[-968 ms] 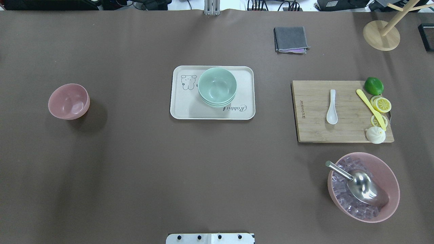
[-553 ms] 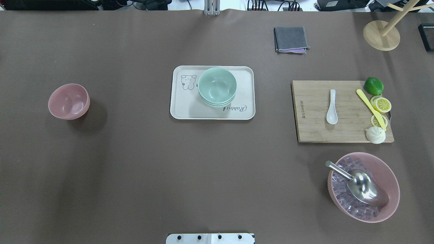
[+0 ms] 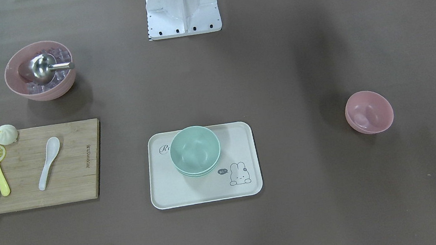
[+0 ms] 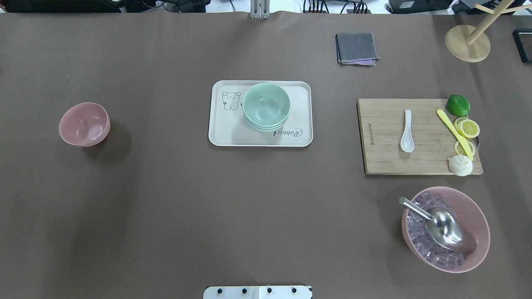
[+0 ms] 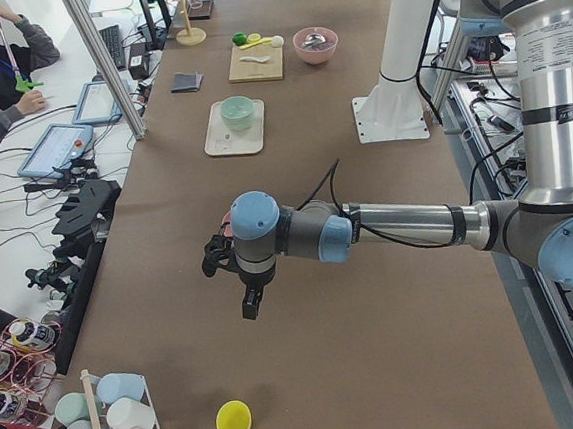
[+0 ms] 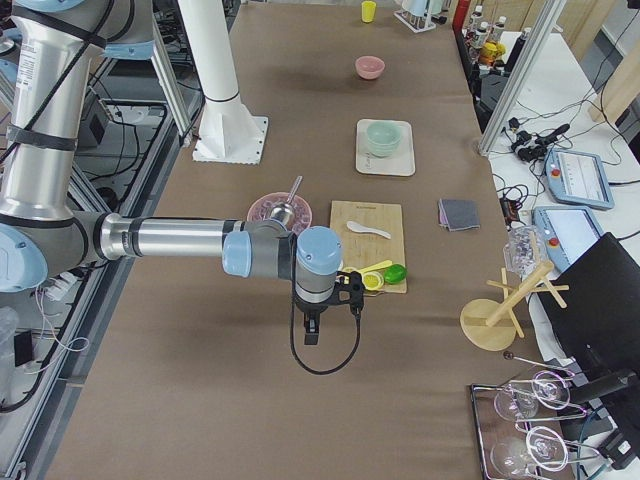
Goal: Stack pink bowl on green and place spoon
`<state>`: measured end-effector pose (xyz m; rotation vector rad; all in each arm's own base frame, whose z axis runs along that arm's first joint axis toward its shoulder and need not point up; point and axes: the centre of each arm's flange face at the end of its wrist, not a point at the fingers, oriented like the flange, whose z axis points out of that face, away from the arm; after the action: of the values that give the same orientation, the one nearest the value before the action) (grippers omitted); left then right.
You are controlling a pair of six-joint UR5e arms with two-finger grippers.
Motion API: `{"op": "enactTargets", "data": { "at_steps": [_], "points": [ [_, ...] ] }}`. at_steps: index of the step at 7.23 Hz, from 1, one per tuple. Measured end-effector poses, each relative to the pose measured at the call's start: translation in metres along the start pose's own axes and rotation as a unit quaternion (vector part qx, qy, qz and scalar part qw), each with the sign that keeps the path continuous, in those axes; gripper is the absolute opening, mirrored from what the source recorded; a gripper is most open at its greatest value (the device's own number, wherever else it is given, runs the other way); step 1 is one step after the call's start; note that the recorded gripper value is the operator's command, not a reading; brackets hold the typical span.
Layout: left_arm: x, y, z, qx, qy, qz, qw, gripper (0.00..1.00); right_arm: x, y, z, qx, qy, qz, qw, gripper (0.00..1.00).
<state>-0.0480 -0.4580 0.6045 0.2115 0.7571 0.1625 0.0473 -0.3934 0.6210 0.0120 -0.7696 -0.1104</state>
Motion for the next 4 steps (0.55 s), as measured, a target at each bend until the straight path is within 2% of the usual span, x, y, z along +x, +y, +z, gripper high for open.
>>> {"op": "enactTargets", "data": {
  "at_steps": [3,4],
  "points": [
    [0.004,-0.010,-0.006,0.010,-0.003,0.009,0.9999,0.99,-0.015,-0.013,-0.017,0.021,0.002,-0.019,0.9996,1.00],
    [0.009,-0.022,-0.012,0.020,-0.004,0.019,0.9996,0.99,-0.024,-0.024,-0.027,0.038,0.004,-0.034,0.9987,1.00]
  ]
}}
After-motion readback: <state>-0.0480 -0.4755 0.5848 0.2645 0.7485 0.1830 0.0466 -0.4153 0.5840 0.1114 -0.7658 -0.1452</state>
